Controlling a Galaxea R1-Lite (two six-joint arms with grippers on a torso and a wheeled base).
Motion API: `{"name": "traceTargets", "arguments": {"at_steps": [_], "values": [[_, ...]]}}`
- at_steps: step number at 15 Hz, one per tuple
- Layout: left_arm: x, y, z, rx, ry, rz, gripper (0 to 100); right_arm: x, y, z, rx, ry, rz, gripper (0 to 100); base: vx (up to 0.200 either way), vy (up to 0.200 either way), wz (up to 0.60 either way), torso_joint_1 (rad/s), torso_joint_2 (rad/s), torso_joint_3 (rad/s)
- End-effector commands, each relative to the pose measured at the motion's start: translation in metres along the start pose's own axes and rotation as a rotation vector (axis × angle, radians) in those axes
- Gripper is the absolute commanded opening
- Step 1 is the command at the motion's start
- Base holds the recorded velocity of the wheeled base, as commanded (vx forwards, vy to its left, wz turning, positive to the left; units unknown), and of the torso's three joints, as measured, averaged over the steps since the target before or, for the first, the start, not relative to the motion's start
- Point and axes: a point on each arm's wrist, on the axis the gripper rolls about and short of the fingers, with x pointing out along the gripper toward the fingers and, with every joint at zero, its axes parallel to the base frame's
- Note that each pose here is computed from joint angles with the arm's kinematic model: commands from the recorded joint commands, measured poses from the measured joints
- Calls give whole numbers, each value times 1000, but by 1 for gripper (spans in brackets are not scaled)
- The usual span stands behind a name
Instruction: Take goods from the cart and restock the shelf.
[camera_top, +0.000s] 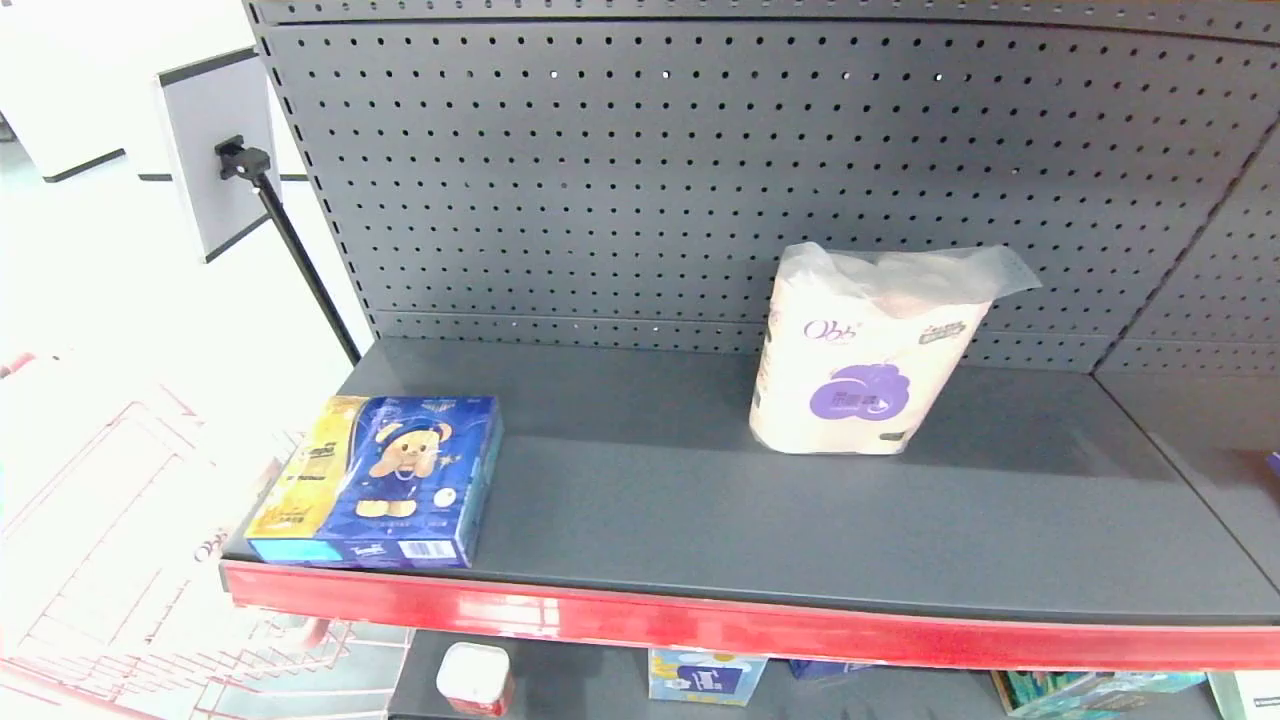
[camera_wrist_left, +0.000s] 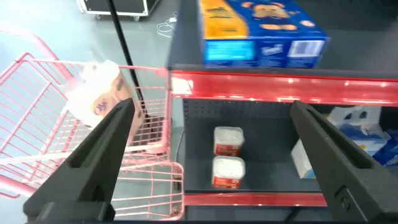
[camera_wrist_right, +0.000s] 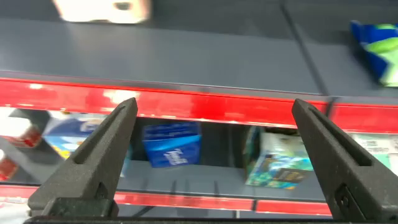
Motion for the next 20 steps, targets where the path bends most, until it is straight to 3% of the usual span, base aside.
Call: {"name": "traceTargets", "arguments": {"at_steps": [1, 20], "values": [[0, 0, 0, 0, 1, 2, 100, 0, 0, 0, 0, 1, 0, 100, 0, 200, 0, -2, -2, -2], [0, 0, 0, -2, 1, -2, 100, 0, 0, 0, 2, 1, 0, 100, 0, 200, 0, 3, 3, 4]]}}
